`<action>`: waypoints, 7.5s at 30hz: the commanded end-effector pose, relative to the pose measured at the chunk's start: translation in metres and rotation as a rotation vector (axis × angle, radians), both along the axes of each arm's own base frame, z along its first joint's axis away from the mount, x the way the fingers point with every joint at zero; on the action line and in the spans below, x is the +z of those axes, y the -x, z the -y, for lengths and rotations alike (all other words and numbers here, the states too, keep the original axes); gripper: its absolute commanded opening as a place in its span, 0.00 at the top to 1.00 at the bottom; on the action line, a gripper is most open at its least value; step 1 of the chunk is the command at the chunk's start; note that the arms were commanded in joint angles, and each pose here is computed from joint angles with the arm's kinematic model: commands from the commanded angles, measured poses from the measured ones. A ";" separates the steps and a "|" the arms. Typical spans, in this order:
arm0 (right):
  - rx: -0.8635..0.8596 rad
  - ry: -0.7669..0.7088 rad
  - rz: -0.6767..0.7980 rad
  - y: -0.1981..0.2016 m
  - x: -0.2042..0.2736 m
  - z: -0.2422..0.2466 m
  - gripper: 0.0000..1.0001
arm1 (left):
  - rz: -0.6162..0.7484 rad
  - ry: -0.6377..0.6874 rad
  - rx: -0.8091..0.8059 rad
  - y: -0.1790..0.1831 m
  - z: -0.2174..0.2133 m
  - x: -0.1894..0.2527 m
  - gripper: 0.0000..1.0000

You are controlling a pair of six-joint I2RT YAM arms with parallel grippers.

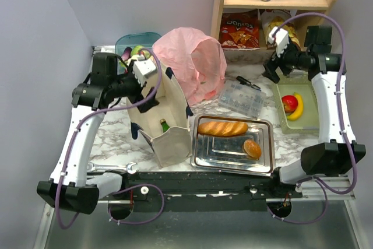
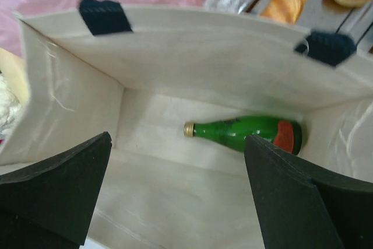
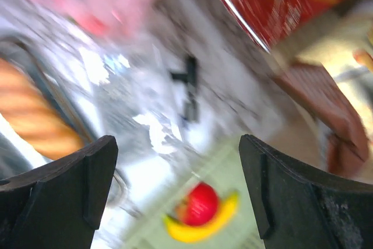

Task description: Untie the knot of the grocery bags and take out the mixed food

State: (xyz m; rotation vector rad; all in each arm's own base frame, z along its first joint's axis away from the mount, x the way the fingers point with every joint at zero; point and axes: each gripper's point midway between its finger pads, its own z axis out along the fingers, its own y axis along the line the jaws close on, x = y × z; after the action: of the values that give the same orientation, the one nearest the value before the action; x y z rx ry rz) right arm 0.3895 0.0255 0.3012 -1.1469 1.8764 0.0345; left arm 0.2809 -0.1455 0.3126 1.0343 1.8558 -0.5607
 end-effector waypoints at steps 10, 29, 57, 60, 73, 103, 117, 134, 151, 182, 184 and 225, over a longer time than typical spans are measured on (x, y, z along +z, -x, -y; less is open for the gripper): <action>0.202 -0.550 -0.382 0.068 0.032 -0.244 0.10 | 0.020 -0.320 -0.578 0.127 0.002 -0.121 0.06; 0.398 -0.427 -0.421 0.101 -0.005 -0.374 0.09 | 0.192 -0.202 -0.578 0.135 0.043 -0.096 0.03; 0.437 -0.206 -0.341 0.121 -0.054 -0.385 0.67 | 0.092 -0.355 0.472 -0.058 -0.129 -0.038 0.13; 0.478 -0.241 -0.307 0.122 -0.040 -0.391 0.97 | -0.001 -0.372 0.468 -0.056 -0.129 -0.062 0.43; 0.768 -0.511 0.272 0.144 0.077 -0.387 0.99 | 0.596 -0.018 0.258 0.071 -0.073 0.066 1.00; 0.806 -0.614 -0.004 0.127 0.040 -0.431 0.99 | 0.389 -0.331 -0.212 0.154 -0.059 0.038 0.29; 0.754 -0.662 -0.259 0.096 0.010 -0.431 0.99 | 0.143 -0.478 -0.340 0.061 -0.029 -0.120 0.41; 0.737 -0.637 -0.262 0.085 -0.005 -0.432 0.99 | -0.062 -0.607 -0.510 0.012 -0.010 -0.244 0.28; 0.675 -0.610 -0.274 0.053 -0.030 -0.430 0.99 | -0.155 -0.830 -0.602 0.009 -0.018 -0.288 0.33; 0.677 -0.585 -0.346 0.075 -0.040 -0.408 0.93 | 0.634 -0.819 -0.243 -0.032 -0.055 -0.081 1.00; 0.679 -0.586 -0.346 0.076 -0.036 -0.408 0.89 | 0.716 -0.826 -0.227 -0.036 -0.055 -0.063 1.00; 0.853 -0.225 -0.153 0.104 -0.031 -0.456 0.00 | 1.404 -0.953 -0.487 -0.007 -0.030 0.069 1.00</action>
State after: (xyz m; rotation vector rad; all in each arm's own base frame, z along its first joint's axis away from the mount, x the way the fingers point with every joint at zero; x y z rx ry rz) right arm 0.2861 0.4780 0.2821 -1.6969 1.3079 0.8971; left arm 0.2999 -0.1003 0.3010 1.9405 0.7533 0.6385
